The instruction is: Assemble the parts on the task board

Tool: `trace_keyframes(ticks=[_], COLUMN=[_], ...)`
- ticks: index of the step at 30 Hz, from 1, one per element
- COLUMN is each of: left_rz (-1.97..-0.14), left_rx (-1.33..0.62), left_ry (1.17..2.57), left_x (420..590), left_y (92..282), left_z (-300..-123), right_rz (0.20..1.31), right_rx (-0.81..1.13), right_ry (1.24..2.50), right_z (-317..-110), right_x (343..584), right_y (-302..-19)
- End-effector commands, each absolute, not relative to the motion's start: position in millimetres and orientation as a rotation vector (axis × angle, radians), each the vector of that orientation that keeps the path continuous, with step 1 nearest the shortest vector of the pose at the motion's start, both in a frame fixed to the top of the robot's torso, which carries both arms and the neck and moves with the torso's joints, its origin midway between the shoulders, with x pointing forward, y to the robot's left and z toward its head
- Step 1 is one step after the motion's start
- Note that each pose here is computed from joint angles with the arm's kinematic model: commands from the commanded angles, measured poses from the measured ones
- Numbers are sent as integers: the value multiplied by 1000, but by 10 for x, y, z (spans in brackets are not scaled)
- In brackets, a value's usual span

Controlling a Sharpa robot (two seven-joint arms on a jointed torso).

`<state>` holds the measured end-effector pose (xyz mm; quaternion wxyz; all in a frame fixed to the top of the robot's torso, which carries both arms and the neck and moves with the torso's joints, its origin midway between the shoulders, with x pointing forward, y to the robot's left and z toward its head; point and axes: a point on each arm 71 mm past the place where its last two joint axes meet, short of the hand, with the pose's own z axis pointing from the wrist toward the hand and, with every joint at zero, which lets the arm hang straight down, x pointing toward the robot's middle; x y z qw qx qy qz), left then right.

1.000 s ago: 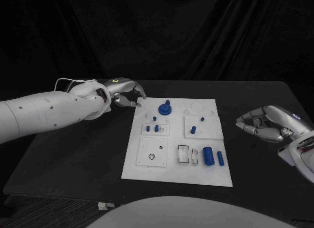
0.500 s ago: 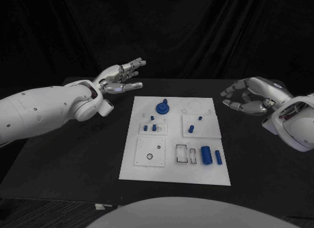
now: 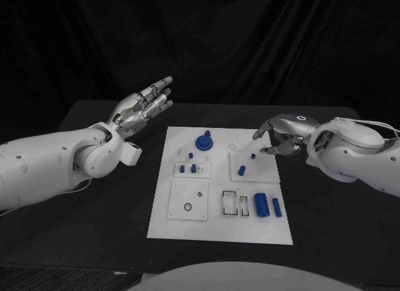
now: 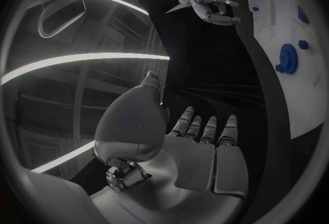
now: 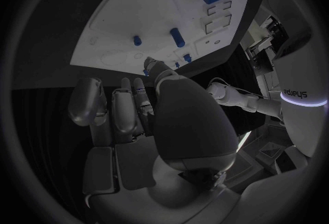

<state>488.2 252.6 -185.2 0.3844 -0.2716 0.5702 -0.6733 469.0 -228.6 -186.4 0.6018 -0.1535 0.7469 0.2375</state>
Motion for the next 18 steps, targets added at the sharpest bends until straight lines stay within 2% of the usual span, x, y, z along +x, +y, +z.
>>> trace_keyframes(ticks=[1,18], left_rz=[-1814,-1823], left_rx=[-701,-714], left_ry=[1360,1377], left_x=[4848,4836], left_y=[2514,2511], left_z=[-1800,-1848], right_rz=[471,473], right_rx=[-427,-455], right_ry=[1797,1818], right_z=[-1958,-2141], right_x=[4707,4794], right_y=[-2285,-2168])
